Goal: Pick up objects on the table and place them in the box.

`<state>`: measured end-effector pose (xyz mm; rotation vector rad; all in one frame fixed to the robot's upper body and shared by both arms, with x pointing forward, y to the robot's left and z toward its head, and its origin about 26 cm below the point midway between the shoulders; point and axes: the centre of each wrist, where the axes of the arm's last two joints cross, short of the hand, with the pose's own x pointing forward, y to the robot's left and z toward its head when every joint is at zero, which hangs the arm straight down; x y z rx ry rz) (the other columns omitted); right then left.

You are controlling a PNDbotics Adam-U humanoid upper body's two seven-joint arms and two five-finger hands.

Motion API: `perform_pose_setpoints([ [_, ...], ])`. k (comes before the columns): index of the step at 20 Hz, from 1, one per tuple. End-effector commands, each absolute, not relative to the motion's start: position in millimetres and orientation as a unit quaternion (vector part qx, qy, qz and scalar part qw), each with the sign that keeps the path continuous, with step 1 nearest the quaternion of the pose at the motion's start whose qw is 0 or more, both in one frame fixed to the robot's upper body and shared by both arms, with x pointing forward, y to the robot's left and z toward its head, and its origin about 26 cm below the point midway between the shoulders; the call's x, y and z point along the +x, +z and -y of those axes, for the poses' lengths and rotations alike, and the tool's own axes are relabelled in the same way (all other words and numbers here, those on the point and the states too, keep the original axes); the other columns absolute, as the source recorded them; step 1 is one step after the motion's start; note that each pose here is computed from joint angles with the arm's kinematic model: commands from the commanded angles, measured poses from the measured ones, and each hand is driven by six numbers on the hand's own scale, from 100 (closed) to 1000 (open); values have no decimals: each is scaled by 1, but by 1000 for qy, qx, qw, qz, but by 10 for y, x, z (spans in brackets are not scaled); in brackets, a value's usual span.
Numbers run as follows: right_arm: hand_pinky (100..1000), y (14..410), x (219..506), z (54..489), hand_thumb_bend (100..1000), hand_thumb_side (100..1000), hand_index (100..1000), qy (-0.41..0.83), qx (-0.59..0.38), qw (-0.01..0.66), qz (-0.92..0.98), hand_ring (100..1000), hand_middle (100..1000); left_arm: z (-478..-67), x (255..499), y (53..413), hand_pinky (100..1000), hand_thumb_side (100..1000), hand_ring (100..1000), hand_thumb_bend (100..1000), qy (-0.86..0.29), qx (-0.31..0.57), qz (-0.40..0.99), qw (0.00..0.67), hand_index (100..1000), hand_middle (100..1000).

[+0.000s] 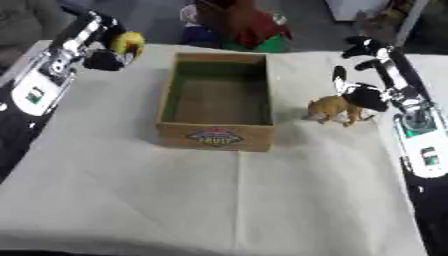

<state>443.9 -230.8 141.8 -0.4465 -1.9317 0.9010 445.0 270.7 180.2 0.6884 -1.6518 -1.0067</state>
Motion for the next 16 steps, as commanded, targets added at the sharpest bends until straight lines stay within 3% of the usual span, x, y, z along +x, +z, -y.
perform_pose_setpoints([
  [1, 715, 1510, 4455, 2299, 100, 100, 878, 367, -183, 452, 792, 842, 669, -2489, 4497, 1852, 589, 100, 501, 252, -454, 268, 691, 494, 551, 390],
  [6, 715, 1496, 4455, 2280, 100, 100, 878, 369, -180, 452, 792, 842, 669, -2276, 4521, 1642, 601, 100, 523, 294, -495, 237, 678, 489, 578, 421],
  [9, 716, 1495, 4456, 2282, 100, 100, 877, 368, -180, 453, 792, 841, 666, -2238, 4513, 1562, 635, 100, 583, 445, -503, 224, 677, 489, 649, 483],
  [10, 716, 1495, 4456, 2285, 100, 100, 877, 368, -180, 453, 792, 841, 666, -2231, 4505, 1546, 653, 100, 612, 456, -506, 213, 679, 488, 678, 513],
  [13, 717, 1499, 4459, 2309, 100, 100, 877, 367, -184, 454, 791, 841, 666, -2236, 4461, 1578, 719, 100, 729, 591, -515, 171, 694, 473, 773, 637],
  [16, 718, 1502, 4469, 2340, 100, 100, 877, 368, -188, 455, 788, 843, 669, -2254, 4387, 1665, 744, 139, 754, 680, -502, 142, 719, 459, 798, 665],
])
